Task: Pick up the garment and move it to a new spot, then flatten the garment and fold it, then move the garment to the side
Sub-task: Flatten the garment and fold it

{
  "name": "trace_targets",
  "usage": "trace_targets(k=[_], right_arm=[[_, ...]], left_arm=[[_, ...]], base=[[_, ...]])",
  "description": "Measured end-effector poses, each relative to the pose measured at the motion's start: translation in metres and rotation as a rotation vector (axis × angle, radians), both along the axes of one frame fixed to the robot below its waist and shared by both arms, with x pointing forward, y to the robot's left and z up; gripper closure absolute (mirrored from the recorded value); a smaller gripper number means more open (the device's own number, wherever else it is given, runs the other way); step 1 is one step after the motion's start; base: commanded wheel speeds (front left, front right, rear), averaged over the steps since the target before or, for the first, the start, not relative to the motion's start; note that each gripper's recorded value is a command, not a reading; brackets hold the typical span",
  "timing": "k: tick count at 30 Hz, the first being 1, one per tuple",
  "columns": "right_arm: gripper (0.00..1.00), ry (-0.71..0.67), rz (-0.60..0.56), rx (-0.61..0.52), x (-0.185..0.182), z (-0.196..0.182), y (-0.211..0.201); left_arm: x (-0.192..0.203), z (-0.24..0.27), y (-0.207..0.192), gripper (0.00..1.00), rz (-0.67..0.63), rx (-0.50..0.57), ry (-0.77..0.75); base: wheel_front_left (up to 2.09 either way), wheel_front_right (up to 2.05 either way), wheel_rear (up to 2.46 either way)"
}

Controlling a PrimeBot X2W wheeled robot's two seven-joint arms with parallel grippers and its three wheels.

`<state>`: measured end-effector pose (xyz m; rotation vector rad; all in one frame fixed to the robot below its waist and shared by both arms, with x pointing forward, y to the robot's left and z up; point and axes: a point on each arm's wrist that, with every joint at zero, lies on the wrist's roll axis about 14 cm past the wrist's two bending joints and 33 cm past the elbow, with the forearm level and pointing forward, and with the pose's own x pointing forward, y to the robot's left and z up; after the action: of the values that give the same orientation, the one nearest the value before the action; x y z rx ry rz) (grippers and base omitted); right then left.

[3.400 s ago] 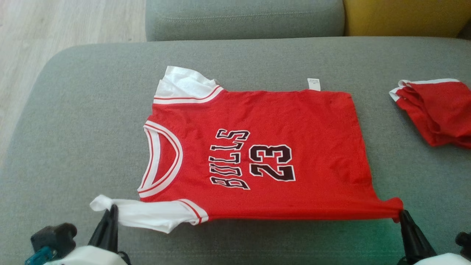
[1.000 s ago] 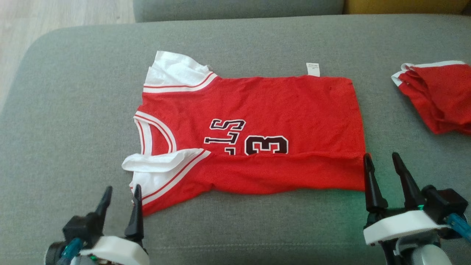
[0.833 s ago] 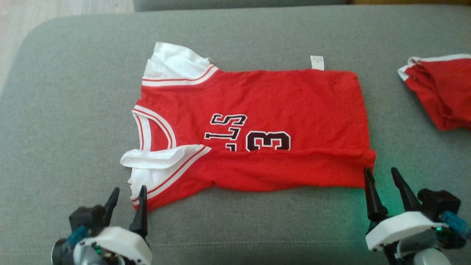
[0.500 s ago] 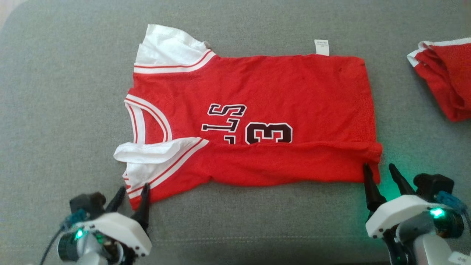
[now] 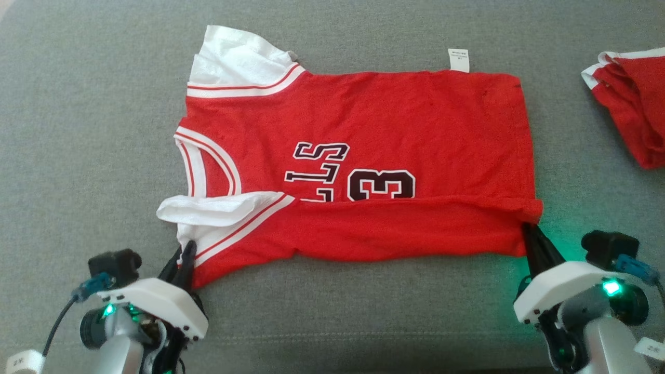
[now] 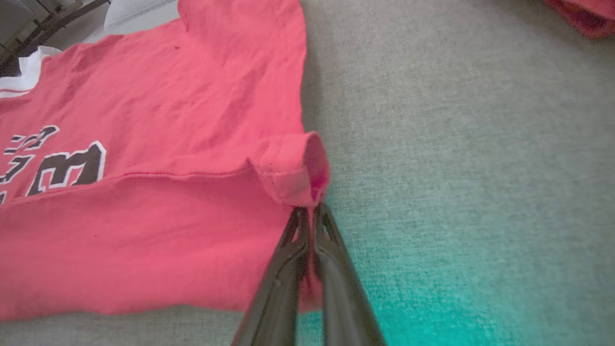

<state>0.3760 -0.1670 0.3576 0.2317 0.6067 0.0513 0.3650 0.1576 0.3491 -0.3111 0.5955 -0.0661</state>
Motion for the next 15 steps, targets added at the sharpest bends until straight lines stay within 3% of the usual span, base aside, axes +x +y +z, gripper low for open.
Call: trace_targets(k=[15], right_arm=[[1.00,-0.011,-0.058,0.030,-0.049,0.015,-0.013]], left_arm=[[-0.042,0.027,0.007,1.00,0.026,0.022,-0.022]], base=[[0.00,0.00,0.00]])
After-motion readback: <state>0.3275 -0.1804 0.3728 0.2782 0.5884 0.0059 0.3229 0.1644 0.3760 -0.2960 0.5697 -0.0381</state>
